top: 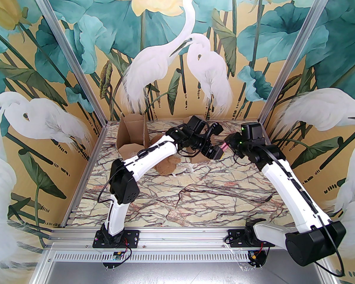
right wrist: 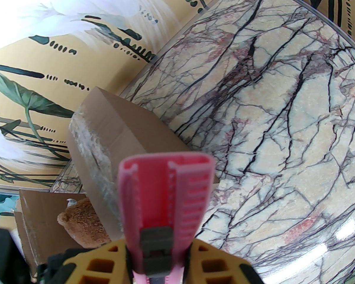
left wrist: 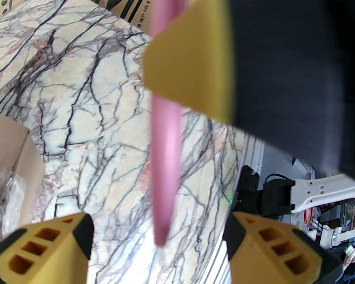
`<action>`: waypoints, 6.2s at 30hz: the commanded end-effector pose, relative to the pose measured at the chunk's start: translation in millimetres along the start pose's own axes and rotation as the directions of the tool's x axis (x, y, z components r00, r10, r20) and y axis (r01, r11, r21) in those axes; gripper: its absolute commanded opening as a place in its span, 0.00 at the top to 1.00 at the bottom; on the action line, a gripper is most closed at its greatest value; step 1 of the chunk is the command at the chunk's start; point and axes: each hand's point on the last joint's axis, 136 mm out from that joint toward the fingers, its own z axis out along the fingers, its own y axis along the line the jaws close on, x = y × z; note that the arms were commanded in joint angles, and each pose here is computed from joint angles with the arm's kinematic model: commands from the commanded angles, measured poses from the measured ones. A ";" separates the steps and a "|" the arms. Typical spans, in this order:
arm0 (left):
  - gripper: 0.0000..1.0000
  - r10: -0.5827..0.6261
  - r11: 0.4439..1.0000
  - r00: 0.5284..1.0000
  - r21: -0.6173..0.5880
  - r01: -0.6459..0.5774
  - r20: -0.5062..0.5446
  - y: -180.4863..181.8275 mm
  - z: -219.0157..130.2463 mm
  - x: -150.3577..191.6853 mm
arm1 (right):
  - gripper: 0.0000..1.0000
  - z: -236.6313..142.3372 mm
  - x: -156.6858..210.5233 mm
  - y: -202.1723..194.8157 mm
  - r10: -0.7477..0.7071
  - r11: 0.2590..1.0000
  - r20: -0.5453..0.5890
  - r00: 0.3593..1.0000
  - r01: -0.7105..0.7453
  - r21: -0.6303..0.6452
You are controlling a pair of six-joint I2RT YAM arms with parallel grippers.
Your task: Unpack the express box
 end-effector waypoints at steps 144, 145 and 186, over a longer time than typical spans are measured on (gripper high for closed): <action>0.13 -0.252 0.956 0.930 0.216 0.197 0.269 223.5 -48.8 -43.6 | 1.00 83.8 -7.1 -65.3 -0.547 0.829 -0.219 0.808 0.559 -0.011; 0.13 -0.247 0.958 0.934 0.212 0.195 0.257 217.6 -48.4 -39.5 | 1.00 81.2 -6.2 -67.4 -0.553 0.824 -0.223 0.803 0.567 -0.005; 0.06 -0.198 0.957 0.944 -0.156 0.244 0.263 151.3 -119.0 -2.0 | 1.00 5.5 -12.6 -39.2 -0.673 0.740 -0.025 0.739 0.673 -0.014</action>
